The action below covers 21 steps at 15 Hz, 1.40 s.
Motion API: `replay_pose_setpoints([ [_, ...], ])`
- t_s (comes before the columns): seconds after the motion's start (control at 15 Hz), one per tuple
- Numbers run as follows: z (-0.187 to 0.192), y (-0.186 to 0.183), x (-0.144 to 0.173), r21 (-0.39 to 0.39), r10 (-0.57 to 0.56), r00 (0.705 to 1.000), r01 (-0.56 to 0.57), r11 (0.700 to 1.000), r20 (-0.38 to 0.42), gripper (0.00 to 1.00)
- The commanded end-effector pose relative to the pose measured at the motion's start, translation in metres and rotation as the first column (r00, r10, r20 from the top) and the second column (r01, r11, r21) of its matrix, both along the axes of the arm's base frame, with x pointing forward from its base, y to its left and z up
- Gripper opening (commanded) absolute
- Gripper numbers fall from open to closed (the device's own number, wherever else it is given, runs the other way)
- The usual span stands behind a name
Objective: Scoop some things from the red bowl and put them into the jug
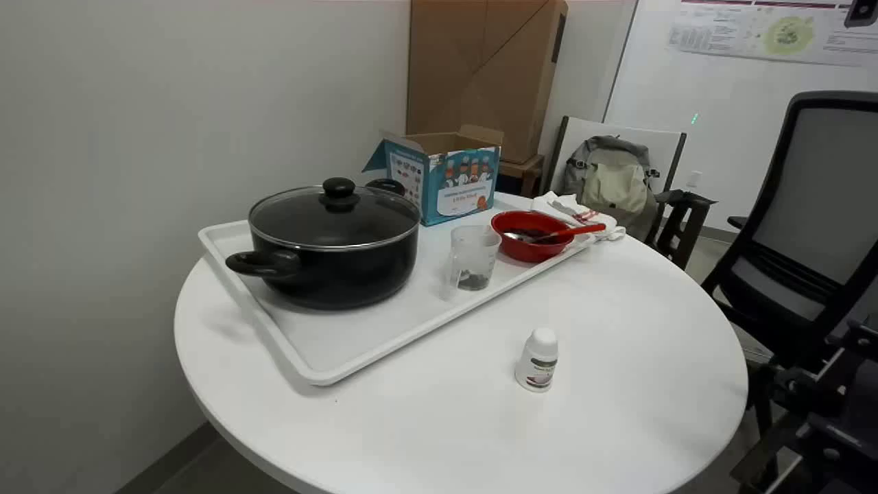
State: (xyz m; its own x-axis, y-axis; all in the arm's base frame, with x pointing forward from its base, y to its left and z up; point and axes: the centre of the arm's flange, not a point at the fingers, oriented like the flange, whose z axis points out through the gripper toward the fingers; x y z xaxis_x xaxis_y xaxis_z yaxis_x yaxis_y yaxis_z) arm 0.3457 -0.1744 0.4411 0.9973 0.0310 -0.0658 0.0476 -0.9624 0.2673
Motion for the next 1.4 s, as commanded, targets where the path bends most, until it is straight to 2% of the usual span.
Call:
replay_pose_setpoints([
  [0.0,0.0,0.0,0.0,0.0,0.0,1.0,0.0,1.0,0.0,1.0],
  [0.67,-0.003,-0.008,0.006,-0.021,0.007,1.0,-0.007,1.0,-0.001,1.0],
  [0.8,-0.01,-0.016,0.016,-0.04,0.032,0.999,-0.034,0.999,-0.04,1.0],
  [1.0,-0.032,-0.029,0.039,-0.102,0.107,0.982,-0.124,0.987,-0.153,1.0],
  [1.13,-0.052,-0.038,0.056,-0.072,0.161,0.962,-0.18,0.981,-0.222,1.0],
  [1.33,-0.069,-0.044,0.077,-0.037,0.246,0.93,-0.266,0.963,-0.273,1.0],
])
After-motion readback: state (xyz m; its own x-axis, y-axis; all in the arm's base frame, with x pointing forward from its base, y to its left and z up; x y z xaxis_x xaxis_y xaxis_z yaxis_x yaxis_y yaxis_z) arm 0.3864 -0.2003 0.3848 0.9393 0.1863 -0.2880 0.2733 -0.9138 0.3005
